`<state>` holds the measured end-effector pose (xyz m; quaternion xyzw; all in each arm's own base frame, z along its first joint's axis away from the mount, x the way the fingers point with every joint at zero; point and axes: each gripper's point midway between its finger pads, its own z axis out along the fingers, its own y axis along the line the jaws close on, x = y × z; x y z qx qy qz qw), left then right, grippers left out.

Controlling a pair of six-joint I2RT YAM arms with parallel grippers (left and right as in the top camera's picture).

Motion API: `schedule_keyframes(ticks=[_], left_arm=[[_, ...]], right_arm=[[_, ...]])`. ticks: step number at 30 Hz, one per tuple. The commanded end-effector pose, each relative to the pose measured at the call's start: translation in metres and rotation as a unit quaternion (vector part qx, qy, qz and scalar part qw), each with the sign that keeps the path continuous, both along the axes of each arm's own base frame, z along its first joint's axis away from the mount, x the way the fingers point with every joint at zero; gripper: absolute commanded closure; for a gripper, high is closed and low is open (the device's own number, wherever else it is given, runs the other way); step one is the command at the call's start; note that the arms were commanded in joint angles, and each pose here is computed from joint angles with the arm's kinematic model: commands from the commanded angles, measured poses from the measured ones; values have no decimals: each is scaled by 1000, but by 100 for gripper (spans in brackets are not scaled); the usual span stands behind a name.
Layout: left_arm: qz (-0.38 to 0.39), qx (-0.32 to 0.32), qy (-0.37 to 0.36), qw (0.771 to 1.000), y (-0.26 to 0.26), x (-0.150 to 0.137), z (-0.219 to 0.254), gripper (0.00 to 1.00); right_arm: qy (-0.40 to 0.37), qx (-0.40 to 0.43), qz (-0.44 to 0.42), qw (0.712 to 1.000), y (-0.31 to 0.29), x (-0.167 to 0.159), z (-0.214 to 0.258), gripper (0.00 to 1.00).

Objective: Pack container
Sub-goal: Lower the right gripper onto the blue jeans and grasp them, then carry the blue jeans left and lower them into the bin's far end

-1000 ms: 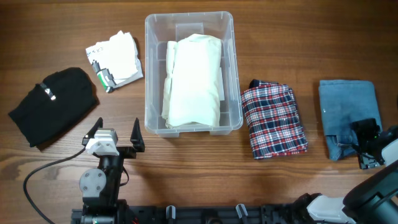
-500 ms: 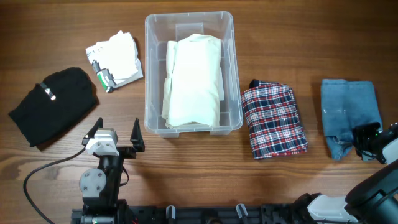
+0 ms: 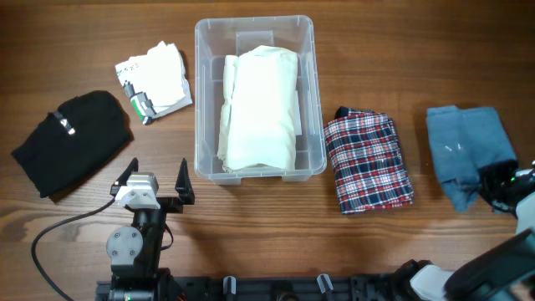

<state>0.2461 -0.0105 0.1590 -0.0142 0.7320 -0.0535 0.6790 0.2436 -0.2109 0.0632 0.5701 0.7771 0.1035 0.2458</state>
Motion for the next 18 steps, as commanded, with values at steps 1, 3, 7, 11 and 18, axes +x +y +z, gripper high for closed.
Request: schedule_keyframes(ticks=[1, 3, 7, 11, 18], left_arm=[[-11, 9, 1, 1000, -4, 0, -3, 0], [-11, 9, 1, 1000, -4, 0, -3, 0], [-11, 9, 1, 1000, -4, 0, -3, 0], [-11, 9, 1, 1000, -4, 0, -3, 0], [-11, 9, 1, 1000, -4, 0, -3, 0]], right_arm=[[-115, -110, 75, 984, 0, 39, 99, 96], [-153, -148, 105, 971, 12, 49, 135, 96], [-250, -192, 181, 932, 56, 70, 211, 96], [-335, -192, 276, 880, 116, 84, 270, 96], [-409, -180, 411, 795, 224, 107, 331, 96]])
